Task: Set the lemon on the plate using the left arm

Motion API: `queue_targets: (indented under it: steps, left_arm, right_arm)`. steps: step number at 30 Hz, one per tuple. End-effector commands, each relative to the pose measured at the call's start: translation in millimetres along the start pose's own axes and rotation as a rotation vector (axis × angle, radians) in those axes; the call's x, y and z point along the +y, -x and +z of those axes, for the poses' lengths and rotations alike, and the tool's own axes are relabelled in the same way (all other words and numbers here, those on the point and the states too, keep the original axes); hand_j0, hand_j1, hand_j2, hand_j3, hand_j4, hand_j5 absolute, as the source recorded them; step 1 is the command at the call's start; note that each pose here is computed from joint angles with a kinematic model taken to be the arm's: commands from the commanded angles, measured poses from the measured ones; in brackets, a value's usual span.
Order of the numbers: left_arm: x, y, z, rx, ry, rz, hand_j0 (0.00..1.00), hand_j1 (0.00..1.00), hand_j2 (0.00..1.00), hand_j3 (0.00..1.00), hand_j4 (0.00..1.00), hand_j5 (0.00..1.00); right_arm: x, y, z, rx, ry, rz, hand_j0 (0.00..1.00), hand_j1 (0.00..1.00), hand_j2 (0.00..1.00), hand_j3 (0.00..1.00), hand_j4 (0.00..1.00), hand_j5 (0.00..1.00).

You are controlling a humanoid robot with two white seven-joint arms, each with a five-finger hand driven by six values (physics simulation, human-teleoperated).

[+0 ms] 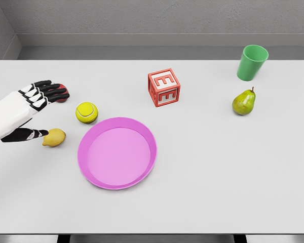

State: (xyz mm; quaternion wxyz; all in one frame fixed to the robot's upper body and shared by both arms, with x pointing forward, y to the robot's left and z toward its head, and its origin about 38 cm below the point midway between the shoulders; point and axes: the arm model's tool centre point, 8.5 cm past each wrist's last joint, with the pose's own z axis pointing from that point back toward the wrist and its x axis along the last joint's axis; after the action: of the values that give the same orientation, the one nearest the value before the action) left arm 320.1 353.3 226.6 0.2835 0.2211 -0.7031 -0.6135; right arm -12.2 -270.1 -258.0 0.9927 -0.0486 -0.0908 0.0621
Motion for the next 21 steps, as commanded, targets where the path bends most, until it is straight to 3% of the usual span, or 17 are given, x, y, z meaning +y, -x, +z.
queue_targets:
  steps: [1, 9, 14, 17, 21]
  left_arm:
    - [0.7, 0.1, 0.1, 0.000, -0.004, 0.005, 1.00, 1.00, 1.00, 1.00, 1.00, 1.00]
    - [-8.5, -1.4, 7.4, 0.007, 0.032, 0.024, 1.00, 1.00, 1.00, 1.00, 1.00, 1.00]
    - [-16.0, -2.1, 16.0, -0.006, 0.134, 0.021, 1.00, 1.00, 1.00, 1.00, 1.00, 1.00]
    - [-10.1, -0.7, 14.1, -0.006, 0.112, 0.021, 1.00, 1.00, 1.00, 1.00, 1.00, 1.00]
    - [-6.2, 10.3, 22.1, 0.038, 0.058, 0.176, 1.00, 1.00, 1.00, 1.00, 1.00, 1.00]
  right_arm:
    - [0.2, 0.0, 0.0, 0.000, -0.002, -0.001, 1.00, 1.00, 1.00, 1.00, 1.00, 1.00]
    - [0.3, 2.2, 0.6, 0.007, -0.001, -0.002, 1.00, 1.00, 1.00, 1.00, 1.00, 1.00]
    - [0.3, 2.2, 0.6, 0.007, -0.001, -0.002, 1.00, 1.00, 1.00, 1.00, 1.00, 1.00]
    - [0.3, 2.2, 0.6, 0.007, -0.001, -0.001, 1.00, 1.00, 1.00, 1.00, 1.00, 1.00]
    - [0.3, 1.7, 0.4, 0.006, -0.001, -0.001, 1.00, 1.00, 1.00, 1.00, 1.00, 1.00]
